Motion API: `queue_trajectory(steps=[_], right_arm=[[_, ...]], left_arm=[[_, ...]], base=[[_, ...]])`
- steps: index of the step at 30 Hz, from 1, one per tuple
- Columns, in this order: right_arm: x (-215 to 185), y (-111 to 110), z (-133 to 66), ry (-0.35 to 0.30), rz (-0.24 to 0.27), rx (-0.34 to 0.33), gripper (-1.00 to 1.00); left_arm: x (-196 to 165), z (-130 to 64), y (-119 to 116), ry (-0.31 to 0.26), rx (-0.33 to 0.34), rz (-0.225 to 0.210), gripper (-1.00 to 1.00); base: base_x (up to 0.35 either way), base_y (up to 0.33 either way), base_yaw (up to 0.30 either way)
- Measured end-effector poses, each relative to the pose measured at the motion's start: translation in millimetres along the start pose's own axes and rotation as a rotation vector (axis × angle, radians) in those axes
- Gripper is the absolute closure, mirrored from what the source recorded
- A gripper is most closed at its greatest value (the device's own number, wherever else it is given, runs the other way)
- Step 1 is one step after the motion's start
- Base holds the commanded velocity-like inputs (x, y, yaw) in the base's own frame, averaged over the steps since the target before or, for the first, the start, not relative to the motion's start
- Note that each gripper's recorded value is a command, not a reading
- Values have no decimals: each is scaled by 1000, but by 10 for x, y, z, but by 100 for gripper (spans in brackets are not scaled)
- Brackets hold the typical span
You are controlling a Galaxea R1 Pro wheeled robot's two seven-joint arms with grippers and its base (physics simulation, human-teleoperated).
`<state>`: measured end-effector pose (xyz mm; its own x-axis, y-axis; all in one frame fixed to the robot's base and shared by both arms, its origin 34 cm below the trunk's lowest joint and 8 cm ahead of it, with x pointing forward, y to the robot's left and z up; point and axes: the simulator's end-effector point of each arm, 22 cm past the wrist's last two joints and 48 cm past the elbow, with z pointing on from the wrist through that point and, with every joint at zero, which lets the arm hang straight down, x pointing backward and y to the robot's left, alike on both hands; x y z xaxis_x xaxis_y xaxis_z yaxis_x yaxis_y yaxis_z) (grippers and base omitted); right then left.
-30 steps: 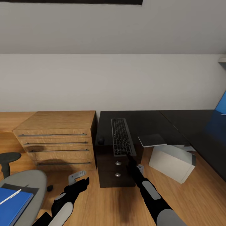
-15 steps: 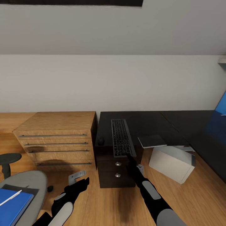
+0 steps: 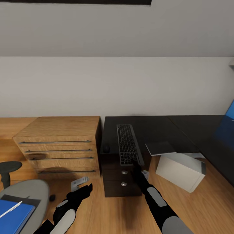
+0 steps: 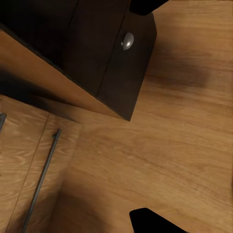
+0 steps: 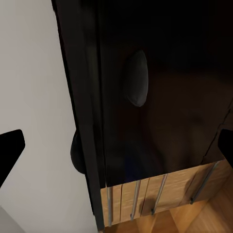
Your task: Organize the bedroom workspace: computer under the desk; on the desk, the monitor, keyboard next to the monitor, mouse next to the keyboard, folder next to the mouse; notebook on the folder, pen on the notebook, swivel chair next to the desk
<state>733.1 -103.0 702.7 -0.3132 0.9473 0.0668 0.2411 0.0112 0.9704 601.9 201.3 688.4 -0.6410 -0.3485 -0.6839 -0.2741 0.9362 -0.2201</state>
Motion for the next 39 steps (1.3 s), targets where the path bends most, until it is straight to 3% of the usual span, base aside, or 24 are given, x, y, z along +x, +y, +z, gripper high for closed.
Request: queue_trajectory(steps=[38, 39], right_arm=[[9, 81, -7, 3, -4, -2, -100], [9, 81, -7, 2, -4, -2, 100]], left_arm=[[-46, -42, -14, 2, -1, 1, -100], [-46, -42, -14, 2, -1, 1, -100]], base=[[22, 9, 0], [0, 0, 0]])
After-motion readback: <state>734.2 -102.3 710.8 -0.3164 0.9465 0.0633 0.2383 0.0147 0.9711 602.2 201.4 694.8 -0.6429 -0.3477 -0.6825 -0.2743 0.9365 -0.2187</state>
